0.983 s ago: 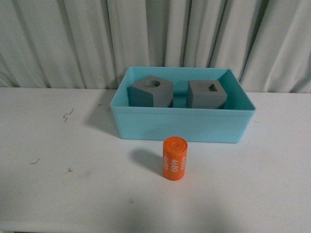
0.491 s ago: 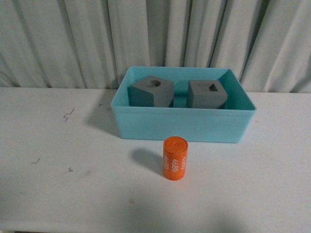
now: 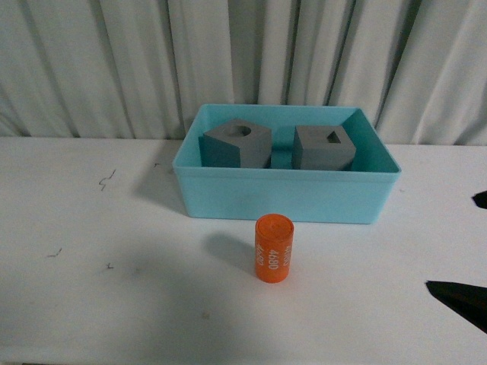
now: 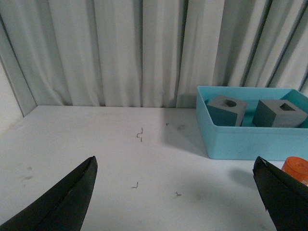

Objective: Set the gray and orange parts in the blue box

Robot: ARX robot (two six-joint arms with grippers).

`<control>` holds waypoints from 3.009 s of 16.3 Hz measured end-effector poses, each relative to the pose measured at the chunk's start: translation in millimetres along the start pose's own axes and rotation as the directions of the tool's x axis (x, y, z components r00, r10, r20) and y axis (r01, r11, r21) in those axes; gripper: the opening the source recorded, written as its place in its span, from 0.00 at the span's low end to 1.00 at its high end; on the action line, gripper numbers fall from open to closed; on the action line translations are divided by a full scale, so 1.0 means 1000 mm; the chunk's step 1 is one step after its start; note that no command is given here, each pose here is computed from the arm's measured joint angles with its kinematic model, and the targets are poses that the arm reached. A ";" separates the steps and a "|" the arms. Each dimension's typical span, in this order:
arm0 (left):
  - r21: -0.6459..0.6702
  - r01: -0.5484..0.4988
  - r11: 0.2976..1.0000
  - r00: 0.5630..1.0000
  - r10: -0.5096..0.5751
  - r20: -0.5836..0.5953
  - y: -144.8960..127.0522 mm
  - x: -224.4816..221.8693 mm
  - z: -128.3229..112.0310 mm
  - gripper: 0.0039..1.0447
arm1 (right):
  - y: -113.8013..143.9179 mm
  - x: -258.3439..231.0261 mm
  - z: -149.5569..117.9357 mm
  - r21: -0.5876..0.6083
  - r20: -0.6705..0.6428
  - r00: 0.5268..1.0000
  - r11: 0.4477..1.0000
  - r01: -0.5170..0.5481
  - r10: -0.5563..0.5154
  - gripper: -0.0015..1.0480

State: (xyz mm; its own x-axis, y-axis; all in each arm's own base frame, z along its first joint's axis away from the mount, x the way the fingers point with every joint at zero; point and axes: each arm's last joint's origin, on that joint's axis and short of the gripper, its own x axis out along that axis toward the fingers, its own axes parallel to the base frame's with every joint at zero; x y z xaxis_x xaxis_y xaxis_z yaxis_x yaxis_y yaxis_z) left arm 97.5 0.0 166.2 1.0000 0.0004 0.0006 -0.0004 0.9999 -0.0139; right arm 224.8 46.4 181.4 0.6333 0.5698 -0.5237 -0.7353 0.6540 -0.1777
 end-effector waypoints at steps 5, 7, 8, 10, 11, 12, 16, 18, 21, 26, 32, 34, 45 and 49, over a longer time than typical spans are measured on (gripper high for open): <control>0.000 0.000 1.000 1.000 0.000 0.000 0.000 0.000 0.000 0.94 | -0.006 0.061 0.010 -0.047 -0.007 0.999 0.998 -0.037 0.037 0.94; 0.000 0.000 1.000 1.000 0.000 0.000 0.000 0.000 0.000 0.94 | -0.011 0.080 0.011 -0.012 -0.009 1.000 1.000 -0.027 0.026 0.94; 0.000 0.000 1.000 1.000 0.000 0.000 0.000 0.000 0.000 0.94 | -0.012 0.087 0.009 0.005 -0.021 0.999 0.999 -0.032 0.032 0.94; 0.000 0.000 1.000 1.000 0.000 0.000 0.000 0.000 0.000 0.94 | -0.010 0.109 0.005 0.041 -0.032 0.998 0.998 -0.047 0.049 0.94; 0.000 0.000 1.000 1.000 0.000 0.000 0.000 0.000 0.000 0.94 | -0.011 0.118 0.006 0.048 -0.034 0.998 0.998 -0.049 0.051 0.94; 0.000 0.000 1.000 1.000 0.000 0.000 0.000 0.000 0.000 0.94 | -0.011 0.125 0.007 0.049 -0.032 0.998 0.998 -0.051 0.052 0.94; 0.000 0.000 1.000 1.000 0.000 0.000 0.000 0.000 0.000 0.94 | -0.016 0.147 0.007 0.061 -0.044 0.998 0.997 -0.050 0.053 0.94; 0.000 0.000 1.000 1.000 0.000 0.000 0.000 0.000 0.000 0.94 | -0.011 0.159 0.005 0.055 -0.057 0.996 0.996 -0.067 0.070 0.94; 0.000 0.000 1.000 1.000 0.000 0.000 0.000 0.000 0.000 0.94 | -0.009 0.172 0.007 0.045 -0.059 0.995 0.996 -0.075 0.077 0.94; 0.000 0.000 1.000 1.000 0.000 0.000 0.000 0.000 0.000 0.94 | -0.005 0.184 0.007 0.035 -0.072 0.995 0.997 -0.073 0.076 0.94; 0.000 0.000 1.000 1.000 0.000 0.000 0.000 0.000 0.000 0.94 | -0.003 0.193 0.008 0.031 -0.074 0.994 0.996 -0.079 0.081 0.94; 0.000 0.000 1.000 1.000 0.000 0.000 0.000 0.000 0.000 0.94 | -0.002 0.198 0.010 0.025 -0.075 0.994 0.997 -0.076 0.078 0.94; 0.000 0.000 1.000 1.000 0.000 0.000 0.000 0.000 0.000 0.94 | 0.006 0.184 0.019 0.027 -0.093 0.996 1.000 0.005 -0.002 0.46; 0.000 0.000 1.000 1.000 0.000 0.000 0.000 0.000 0.000 0.94 | -0.011 0.113 0.089 0.081 0.171 0.983 0.996 0.046 -0.060 0.46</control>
State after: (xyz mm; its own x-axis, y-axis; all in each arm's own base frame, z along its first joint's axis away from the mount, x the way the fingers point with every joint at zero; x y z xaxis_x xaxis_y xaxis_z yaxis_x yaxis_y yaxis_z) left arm 97.5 0.0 166.2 1.0000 0.0004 0.0006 -0.0004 0.9999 -0.0139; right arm 325.9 147.5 198.3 0.7081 0.6066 -0.3615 -0.6832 0.7179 -0.1337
